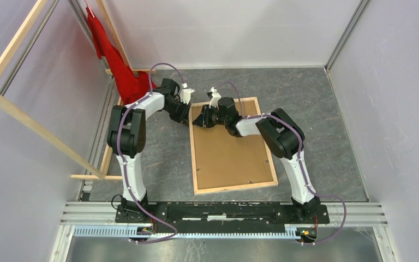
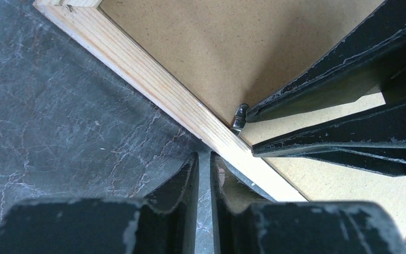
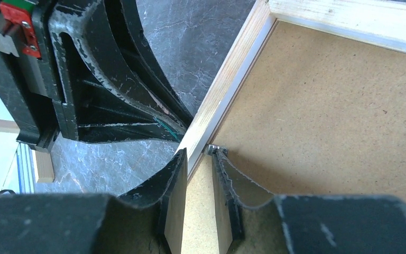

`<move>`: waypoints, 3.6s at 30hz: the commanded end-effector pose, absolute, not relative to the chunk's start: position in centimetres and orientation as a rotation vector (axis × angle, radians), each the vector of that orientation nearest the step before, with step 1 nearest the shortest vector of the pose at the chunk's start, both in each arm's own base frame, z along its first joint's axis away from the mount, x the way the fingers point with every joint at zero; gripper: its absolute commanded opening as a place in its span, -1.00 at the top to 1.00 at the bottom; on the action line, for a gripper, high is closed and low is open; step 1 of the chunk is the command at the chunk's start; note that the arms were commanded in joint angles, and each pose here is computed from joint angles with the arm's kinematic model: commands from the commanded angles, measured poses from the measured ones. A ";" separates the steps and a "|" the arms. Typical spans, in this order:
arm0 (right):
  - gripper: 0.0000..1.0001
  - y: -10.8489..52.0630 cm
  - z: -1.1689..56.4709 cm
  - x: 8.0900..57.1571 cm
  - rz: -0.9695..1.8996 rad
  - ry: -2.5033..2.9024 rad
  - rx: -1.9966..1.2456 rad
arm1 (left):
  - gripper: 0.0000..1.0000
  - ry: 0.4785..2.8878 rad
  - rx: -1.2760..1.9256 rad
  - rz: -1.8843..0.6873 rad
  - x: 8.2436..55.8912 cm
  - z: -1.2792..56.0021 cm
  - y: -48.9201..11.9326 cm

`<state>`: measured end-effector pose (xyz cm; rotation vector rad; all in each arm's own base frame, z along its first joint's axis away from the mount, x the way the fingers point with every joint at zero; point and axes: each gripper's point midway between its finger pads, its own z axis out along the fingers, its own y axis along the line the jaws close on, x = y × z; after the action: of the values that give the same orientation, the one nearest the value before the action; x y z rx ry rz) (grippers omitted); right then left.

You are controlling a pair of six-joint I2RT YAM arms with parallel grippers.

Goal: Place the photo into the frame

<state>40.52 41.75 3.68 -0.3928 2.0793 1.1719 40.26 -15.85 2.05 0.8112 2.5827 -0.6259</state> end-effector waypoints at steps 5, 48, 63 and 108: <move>0.42 42.6 3.7 41.0 1.202 2.058 -0.381 | 0.60 2.579 0.791 -0.639 40.4 2.0 -16.2; -0.96 11.0 10.5 41.2 0.519 2.047 0.246 | 0.45 2.529 1.213 -0.501 26.8 2.1 -14.6; -0.95 20.5 6.1 46.8 0.698 2.236 0.024 | 0.42 2.436 1.478 -0.594 21.3 1.3 -19.2; -0.19 34.5 10.7 38.3 0.966 2.103 -0.092 | 0.69 2.537 0.768 -0.644 39.5 5.1 -8.6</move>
<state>38.79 30.78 9.49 -0.0819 2.1700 0.8276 40.18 -6.83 4.66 0.7660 2.5636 -0.5173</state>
